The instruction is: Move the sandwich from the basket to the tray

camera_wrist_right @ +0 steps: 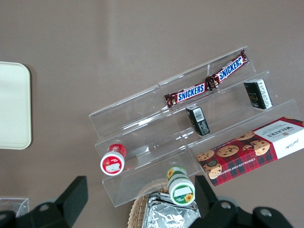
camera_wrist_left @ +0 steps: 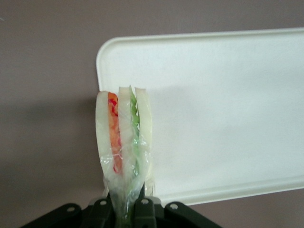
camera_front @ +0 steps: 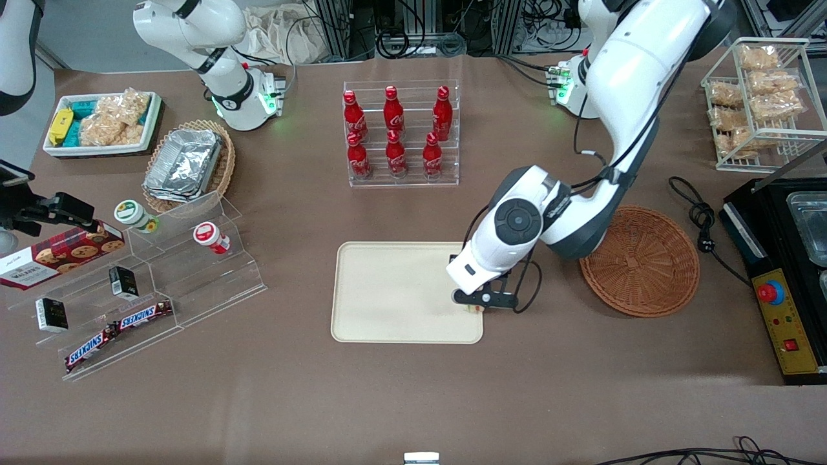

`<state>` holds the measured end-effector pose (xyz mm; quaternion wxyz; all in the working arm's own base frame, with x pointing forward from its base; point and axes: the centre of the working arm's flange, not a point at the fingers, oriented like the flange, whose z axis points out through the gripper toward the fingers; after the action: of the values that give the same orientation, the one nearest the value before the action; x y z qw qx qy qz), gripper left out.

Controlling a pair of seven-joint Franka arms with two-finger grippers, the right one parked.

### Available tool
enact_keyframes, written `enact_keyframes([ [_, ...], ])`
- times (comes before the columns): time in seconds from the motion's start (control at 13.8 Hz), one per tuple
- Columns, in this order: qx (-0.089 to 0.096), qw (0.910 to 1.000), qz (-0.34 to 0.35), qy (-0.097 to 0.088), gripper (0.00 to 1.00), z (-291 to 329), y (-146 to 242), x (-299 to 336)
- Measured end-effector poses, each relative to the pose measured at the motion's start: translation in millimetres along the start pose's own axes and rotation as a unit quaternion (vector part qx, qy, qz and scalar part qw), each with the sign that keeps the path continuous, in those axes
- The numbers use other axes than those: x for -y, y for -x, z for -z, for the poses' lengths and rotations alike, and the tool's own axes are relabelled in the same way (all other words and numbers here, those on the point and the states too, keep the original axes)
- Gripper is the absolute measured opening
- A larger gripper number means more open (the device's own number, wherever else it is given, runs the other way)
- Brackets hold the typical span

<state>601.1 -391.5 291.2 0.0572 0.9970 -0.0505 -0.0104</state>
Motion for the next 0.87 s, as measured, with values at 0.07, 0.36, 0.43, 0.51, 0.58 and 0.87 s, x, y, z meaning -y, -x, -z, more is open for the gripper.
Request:
enact_keyframes([
  [0.07, -0.008, 1.0, -0.001, 0.002, 0.16, -17, -2, -2],
  [0.36, -0.015, 0.9999, 0.005, 0.004, 0.16, -59, -1, -6],
  [0.43, -0.017, 0.9998, 0.012, 0.004, 0.22, -60, -2, -7],
  [0.51, -0.02, 0.9995, 0.023, 0.005, 0.31, -58, -3, -8],
  [0.58, -0.021, 0.9991, 0.035, 0.005, 0.42, -56, -4, -9],
  [0.87, 0.0, 0.9976, 0.062, -0.03, 0.81, -11, -9, 1],
])
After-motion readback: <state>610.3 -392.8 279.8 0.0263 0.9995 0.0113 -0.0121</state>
